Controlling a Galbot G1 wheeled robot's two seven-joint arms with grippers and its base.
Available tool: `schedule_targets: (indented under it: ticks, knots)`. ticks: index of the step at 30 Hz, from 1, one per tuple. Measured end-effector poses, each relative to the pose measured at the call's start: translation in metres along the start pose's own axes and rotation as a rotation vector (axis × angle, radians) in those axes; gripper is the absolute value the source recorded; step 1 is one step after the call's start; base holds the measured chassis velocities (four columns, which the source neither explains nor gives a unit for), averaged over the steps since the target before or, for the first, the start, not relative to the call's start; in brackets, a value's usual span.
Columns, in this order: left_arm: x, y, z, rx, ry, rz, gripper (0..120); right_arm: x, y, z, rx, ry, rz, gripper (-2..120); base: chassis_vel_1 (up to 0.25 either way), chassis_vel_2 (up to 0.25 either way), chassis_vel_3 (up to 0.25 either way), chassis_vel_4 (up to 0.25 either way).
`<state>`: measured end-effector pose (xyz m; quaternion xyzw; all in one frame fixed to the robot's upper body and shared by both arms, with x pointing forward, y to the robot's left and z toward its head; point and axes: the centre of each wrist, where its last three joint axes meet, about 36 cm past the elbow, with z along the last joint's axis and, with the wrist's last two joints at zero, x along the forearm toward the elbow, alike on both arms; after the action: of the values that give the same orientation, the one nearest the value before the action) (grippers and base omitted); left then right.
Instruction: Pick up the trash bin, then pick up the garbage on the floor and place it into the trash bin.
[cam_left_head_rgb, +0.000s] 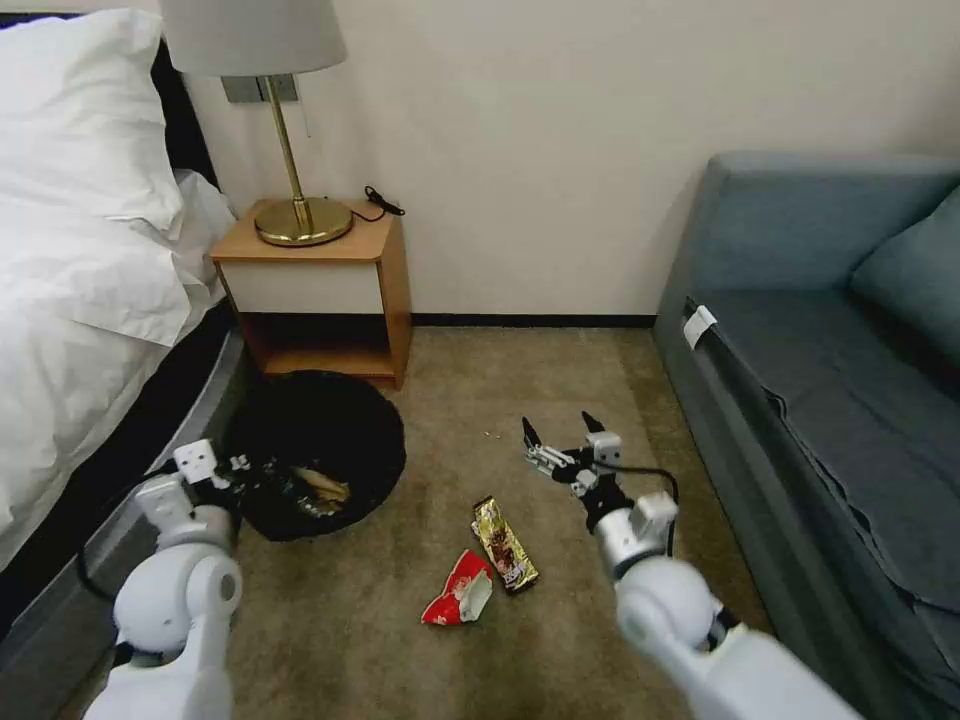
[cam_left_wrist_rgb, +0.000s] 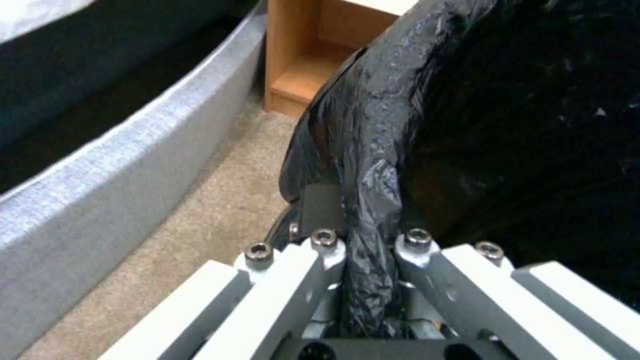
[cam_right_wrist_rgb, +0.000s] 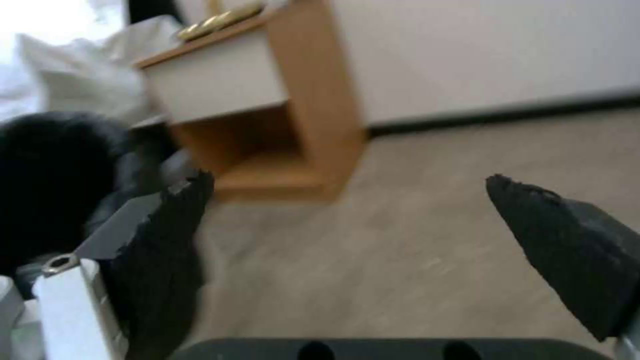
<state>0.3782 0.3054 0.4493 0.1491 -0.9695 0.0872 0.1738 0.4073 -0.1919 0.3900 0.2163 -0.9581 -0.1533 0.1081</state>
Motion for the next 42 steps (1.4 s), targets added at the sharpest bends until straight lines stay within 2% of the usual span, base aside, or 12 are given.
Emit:
schedule_targets:
  ticks: [3,7,10,20,25,31,42]
  knots:
    - [-0.003,0.0,0.001,0.0,0.001,-0.005,3,-0.023,-0.008,0.003,-0.03,0.092,-0.048,100,0.0,0.0,0.0,0.0]
    - [-0.005,0.002,0.001,0.004,-0.003,-0.009,3,-0.047,-0.022,0.013,-0.008,0.158,-0.046,100,0.0,0.0,0.0,0.0]
    - [-0.006,0.005,-0.001,0.003,-0.008,-0.015,3,-0.062,-0.04,0.04,0.018,0.237,-0.029,100,0.0,0.0,0.0,0.0]
    - [-0.007,0.007,0.001,-0.001,-0.009,-0.014,3,-0.056,-0.062,0.111,0.071,0.394,-0.059,100,0.0,0.0,0.0,0.0]
    - [-0.007,0.006,0.001,-0.003,-0.009,-0.01,3,-0.05,-0.068,0.13,0.085,0.427,-0.063,100,0.0,0.0,0.0,0.0]
    - [-0.006,0.007,0.0,-0.01,-0.011,-0.009,3,-0.045,-0.08,0.169,0.159,0.494,-0.08,100,0.0,0.0,0.0,0.0]
    - [-0.003,0.008,0.001,-0.013,-0.009,-0.012,3,-0.052,-0.083,0.198,0.201,0.533,-0.11,99,0.0,0.0,0.0,0.0]
